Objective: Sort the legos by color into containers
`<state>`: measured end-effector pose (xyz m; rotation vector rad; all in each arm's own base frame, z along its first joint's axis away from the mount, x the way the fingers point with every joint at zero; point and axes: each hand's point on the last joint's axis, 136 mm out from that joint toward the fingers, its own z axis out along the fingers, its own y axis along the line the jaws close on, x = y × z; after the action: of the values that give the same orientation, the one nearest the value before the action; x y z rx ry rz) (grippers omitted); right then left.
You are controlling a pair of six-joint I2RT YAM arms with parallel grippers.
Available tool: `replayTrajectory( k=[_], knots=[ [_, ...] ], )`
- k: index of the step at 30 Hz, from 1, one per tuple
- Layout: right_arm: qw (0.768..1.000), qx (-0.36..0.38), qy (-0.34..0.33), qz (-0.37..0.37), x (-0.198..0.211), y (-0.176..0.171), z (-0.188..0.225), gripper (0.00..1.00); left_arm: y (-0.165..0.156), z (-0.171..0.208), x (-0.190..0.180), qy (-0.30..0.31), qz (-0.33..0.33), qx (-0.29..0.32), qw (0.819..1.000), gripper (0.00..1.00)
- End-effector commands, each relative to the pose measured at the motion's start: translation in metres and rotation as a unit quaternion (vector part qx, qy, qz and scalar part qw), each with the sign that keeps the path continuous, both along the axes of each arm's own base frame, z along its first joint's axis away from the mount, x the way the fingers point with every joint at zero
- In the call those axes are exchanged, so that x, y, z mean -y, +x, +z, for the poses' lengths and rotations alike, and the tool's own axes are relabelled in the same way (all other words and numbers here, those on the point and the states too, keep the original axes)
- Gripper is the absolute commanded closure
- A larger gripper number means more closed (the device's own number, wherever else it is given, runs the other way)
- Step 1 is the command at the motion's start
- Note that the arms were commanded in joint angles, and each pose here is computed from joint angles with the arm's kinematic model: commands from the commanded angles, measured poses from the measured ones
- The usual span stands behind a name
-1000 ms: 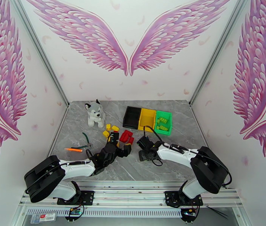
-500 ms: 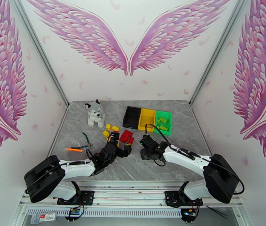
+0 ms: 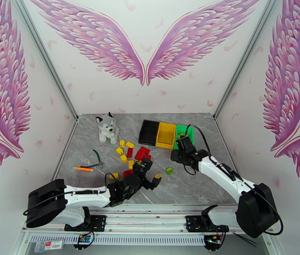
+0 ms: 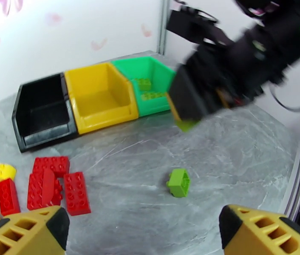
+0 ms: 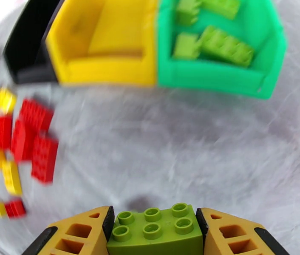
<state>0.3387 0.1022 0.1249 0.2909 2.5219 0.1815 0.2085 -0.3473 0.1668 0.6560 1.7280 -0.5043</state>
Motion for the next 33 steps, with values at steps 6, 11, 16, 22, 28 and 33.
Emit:
replayTrajectory(
  k=[6, 11, 16, 22, 28, 33],
  knots=[
    [0.996, 0.018, 0.042, -0.083, 0.026, 0.095, 0.012, 0.60, -0.034, 0.029, 0.030, 0.084, -0.024, 0.144, 0.986, 0.01],
    [0.993, 0.003, 0.044, -0.108, 0.042, 0.128, 0.009, 0.59, -0.037, 0.030, 0.031, 0.077, -0.030, 0.149, 0.985, 0.01],
    [0.993, -0.004, 0.025, -0.118, 0.056, 0.135, 0.012, 0.38, -0.033, 0.037, 0.021, 0.067, -0.016, 0.150, 0.986, 0.01],
    [0.993, 0.008, 0.040, -0.107, 0.052, 0.120, 0.021, 0.22, -0.017, 0.036, 0.008, 0.058, 0.005, 0.134, 0.989, 0.01],
    [0.998, 0.019, 0.059, -0.031, 0.015, 0.090, 0.032, 0.21, 0.010, 0.021, -0.005, 0.026, 0.020, 0.064, 0.997, 0.01],
    [0.995, -0.012, 0.084, 0.042, -0.028, 0.052, 0.017, 0.21, 0.033, 0.006, -0.019, 0.003, 0.041, 0.007, 0.999, 0.01]
  ],
)
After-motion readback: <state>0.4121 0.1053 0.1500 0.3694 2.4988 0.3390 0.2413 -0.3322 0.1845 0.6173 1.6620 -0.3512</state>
